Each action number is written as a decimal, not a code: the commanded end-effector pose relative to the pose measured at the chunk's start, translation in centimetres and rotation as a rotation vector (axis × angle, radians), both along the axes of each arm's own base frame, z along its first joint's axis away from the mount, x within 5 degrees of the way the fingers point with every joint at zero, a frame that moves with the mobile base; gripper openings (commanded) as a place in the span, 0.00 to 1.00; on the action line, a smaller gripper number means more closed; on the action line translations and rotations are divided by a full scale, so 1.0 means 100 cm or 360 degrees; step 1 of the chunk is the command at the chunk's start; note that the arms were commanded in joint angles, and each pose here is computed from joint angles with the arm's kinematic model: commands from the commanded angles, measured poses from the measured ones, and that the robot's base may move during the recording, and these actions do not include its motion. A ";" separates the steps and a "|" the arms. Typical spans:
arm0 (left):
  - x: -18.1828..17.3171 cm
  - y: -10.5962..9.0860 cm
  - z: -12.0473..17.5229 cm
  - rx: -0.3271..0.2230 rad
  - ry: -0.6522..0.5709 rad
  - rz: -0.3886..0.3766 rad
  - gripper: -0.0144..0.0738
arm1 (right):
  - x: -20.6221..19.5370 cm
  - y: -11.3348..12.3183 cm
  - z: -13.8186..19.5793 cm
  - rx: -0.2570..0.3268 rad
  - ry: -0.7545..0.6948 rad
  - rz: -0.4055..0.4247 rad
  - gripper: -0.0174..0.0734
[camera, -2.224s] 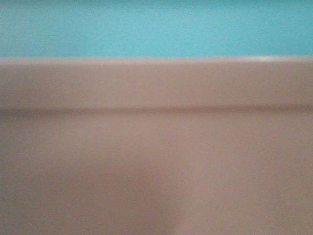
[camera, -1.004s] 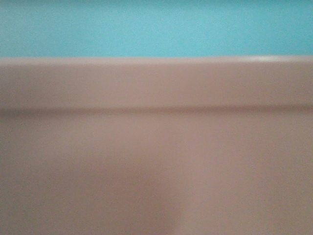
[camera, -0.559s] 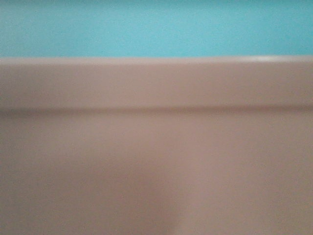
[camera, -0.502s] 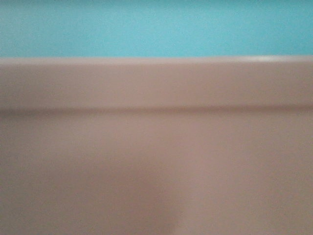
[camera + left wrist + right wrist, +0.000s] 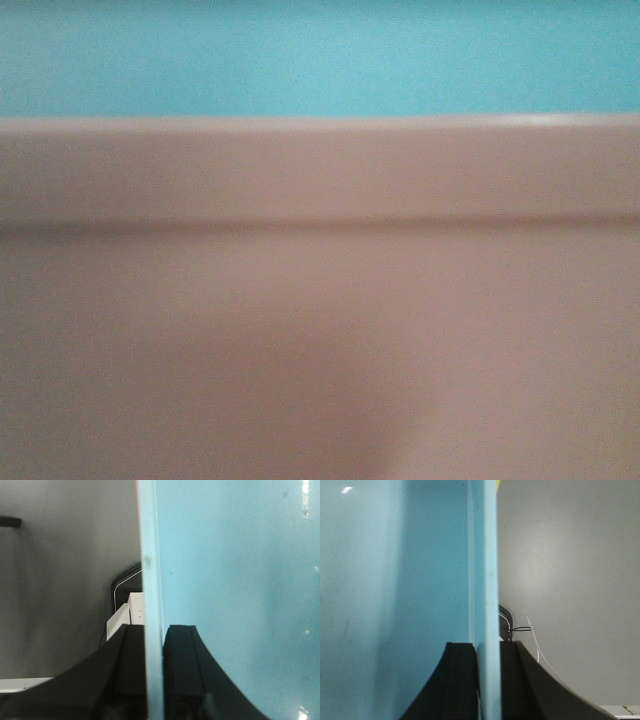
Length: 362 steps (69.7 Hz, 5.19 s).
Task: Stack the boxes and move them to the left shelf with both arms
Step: 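Keep gripping both bin rims while the base approaches the shelf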
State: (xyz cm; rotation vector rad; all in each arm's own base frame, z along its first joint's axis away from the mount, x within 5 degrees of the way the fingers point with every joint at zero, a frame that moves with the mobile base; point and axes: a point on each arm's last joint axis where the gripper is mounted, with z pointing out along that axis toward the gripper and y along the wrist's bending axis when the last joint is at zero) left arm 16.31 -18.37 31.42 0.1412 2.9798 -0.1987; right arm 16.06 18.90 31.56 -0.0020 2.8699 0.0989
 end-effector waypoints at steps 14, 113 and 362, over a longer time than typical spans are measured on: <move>-0.016 0.000 0.018 -0.0088 0.0092 -0.0019 0.16 | -0.004 0.000 0.018 0.0131 -0.0069 0.0020 0.25; -0.018 -0.002 0.018 -0.0123 0.0134 -0.0017 0.16 | -0.006 -0.003 0.017 0.0078 -0.0031 0.0007 0.25; -0.019 -0.002 0.018 -0.0134 0.0146 -0.0017 0.16 | -0.006 -0.004 0.017 0.0061 -0.0024 0.0001 0.25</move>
